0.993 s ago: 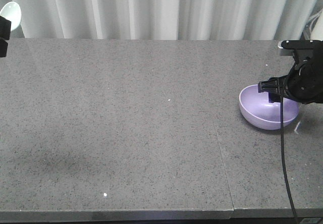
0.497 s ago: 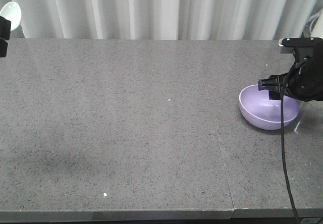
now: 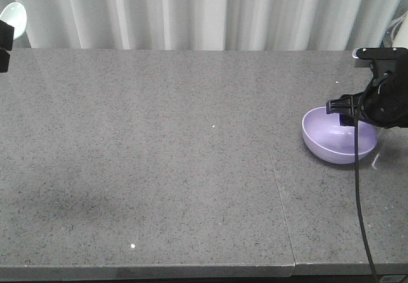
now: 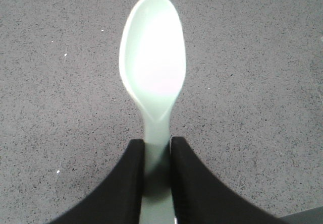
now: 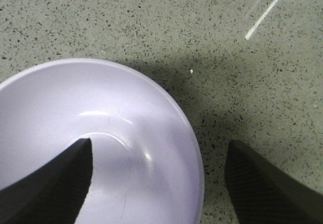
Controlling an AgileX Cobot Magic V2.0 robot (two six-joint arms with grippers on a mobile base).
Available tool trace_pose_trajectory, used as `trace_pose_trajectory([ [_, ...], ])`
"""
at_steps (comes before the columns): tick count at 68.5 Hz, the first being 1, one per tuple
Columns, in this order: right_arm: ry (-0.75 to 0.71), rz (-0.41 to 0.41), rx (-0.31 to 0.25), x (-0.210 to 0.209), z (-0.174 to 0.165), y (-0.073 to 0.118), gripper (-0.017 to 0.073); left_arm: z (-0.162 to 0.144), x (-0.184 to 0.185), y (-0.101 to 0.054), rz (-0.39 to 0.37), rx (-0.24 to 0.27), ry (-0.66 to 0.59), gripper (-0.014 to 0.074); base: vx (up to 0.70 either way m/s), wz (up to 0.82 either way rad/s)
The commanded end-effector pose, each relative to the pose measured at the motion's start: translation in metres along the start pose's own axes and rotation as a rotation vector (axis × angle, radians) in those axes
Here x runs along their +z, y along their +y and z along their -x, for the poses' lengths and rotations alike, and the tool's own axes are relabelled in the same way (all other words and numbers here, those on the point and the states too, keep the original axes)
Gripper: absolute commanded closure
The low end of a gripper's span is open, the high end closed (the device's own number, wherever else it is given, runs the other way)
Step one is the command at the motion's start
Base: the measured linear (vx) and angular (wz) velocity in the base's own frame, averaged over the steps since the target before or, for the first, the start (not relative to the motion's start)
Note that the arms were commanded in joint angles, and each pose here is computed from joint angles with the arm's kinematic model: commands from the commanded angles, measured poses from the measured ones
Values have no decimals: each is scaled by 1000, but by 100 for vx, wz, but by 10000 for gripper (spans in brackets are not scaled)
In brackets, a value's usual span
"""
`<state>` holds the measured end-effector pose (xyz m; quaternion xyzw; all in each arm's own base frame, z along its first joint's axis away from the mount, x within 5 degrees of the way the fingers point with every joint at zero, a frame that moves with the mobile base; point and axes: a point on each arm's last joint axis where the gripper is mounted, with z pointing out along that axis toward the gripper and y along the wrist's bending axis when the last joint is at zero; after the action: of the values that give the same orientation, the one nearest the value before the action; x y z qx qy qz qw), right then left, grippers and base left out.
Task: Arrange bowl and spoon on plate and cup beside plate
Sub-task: 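Close the right gripper on the bowl rim and lift the bowl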
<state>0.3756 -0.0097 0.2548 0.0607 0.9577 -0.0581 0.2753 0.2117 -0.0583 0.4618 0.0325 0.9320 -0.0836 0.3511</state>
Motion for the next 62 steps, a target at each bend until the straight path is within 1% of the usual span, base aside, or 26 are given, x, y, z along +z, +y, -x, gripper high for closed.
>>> trace_pose_trajectory([
  [1, -117, 1, -4, -22, 16, -5, 21, 3, -14, -2, -23, 3, -64, 600, 0, 0],
  [27, -23, -5, -10, 9, 8, -1, 21, 3, -14, -2, -23, 3, -64, 600, 0, 0],
  [41, 4, -10, -14, 17, 5, 0, 53, 3, -14, -2, -23, 3, -64, 600, 0, 0],
  [46, 10, -10, -14, 18, 5, 0, 80, 3, -14, -2, -23, 3, -64, 600, 0, 0],
  [52, 13, -11, -15, 19, 4, 0, 133, 3, -14, -2, -23, 3, -64, 600, 0, 0],
  [62, 23, -14, -15, 19, 3, 0, 283, 3, -14, -2, -23, 3, -64, 600, 0, 0],
])
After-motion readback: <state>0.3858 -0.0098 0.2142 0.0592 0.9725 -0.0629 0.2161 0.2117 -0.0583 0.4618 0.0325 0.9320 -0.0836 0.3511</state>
